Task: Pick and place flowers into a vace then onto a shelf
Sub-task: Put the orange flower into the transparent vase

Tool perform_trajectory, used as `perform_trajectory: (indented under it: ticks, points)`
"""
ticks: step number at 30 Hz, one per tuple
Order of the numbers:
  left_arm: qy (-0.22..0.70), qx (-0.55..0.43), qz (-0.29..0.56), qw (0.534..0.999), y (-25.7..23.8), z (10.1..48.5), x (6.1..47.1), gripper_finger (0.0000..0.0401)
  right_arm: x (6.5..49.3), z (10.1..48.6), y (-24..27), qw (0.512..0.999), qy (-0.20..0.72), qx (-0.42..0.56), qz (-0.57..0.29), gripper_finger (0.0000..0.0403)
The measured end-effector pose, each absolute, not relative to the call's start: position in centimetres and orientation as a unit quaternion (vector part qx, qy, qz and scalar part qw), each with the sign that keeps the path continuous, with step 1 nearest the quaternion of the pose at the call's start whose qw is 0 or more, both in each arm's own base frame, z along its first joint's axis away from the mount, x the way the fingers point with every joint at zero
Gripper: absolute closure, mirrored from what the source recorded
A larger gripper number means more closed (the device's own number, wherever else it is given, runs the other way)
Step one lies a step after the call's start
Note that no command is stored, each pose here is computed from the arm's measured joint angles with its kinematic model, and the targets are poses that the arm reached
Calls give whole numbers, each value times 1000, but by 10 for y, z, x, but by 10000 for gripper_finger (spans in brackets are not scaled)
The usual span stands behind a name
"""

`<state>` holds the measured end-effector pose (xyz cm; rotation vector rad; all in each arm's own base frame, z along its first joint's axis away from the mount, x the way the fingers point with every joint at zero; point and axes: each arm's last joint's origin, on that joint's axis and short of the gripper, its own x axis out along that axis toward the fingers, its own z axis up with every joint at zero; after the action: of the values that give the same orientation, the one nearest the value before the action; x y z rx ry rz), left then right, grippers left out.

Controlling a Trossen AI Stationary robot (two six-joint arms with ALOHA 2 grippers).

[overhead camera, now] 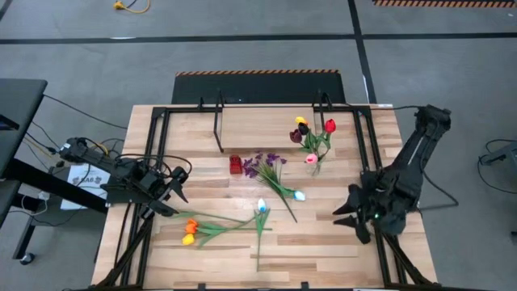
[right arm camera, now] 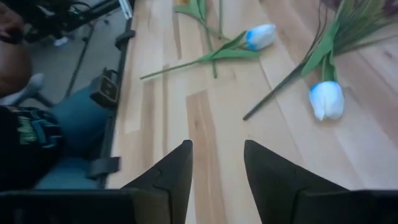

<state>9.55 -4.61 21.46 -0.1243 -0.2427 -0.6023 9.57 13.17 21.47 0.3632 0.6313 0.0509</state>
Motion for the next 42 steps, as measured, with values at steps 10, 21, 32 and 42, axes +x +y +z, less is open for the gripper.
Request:
perform_trajectory:
  ticks: [10,21,32,42]
  points:
    - [-118,-61,-297,946,-46,214,96,225,138,178,179,964,240,119,-7,267]
    - [-99,-87,-301,944,-46,213,96,225,208,137,199,985,150,77,29,267]
    - [-100,-88,-303,944,-47,213,96,225,268,113,219,985,163,48,11,267]
    - [-104,-73,-301,945,-47,213,96,225,306,115,226,988,157,-8,-4,267]
